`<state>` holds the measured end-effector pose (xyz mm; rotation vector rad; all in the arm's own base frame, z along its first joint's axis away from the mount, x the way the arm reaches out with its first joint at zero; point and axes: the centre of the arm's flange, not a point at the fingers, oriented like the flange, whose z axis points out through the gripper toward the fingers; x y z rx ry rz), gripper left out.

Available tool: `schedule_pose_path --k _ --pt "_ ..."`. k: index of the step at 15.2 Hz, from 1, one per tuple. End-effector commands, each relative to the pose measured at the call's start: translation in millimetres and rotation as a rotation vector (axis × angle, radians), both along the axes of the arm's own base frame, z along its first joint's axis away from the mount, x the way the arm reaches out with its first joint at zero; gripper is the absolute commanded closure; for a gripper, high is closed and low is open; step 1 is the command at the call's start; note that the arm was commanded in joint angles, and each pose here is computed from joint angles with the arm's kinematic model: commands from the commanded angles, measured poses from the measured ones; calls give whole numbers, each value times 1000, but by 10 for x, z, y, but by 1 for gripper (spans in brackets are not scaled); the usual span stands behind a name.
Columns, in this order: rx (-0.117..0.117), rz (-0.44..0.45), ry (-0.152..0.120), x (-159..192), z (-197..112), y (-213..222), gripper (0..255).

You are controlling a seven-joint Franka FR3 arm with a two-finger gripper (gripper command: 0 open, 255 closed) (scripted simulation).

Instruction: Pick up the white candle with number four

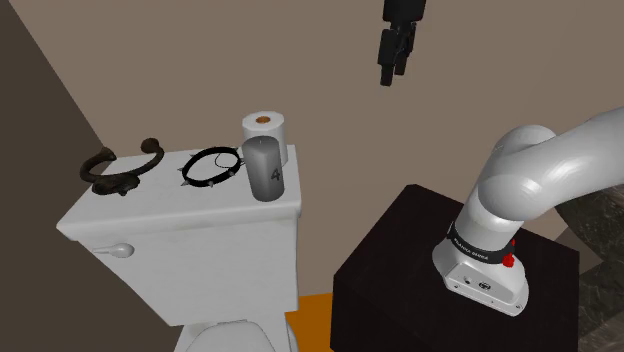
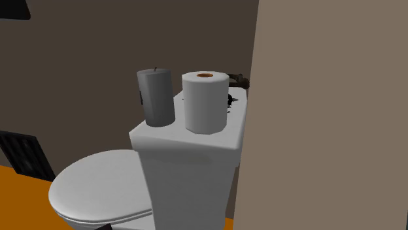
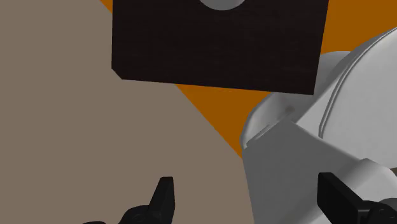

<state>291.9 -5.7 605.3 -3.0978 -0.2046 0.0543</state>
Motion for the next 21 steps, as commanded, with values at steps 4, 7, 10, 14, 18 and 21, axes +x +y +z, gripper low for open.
schedule_pose_path --k 4,7,10,14,18,21 --pt "-14 -7 -25 87 -76 390 0" --pt "-29 -14 -49 178 -156 778 0" --pt "-43 -21 -74 274 -239 1164 0" --pt "-62 -31 -107 409 -354 1675 0" --pt "-82 -40 -140 553 -475 2184 0" --pt "-96 -47 -164 667 -569 2562 0"
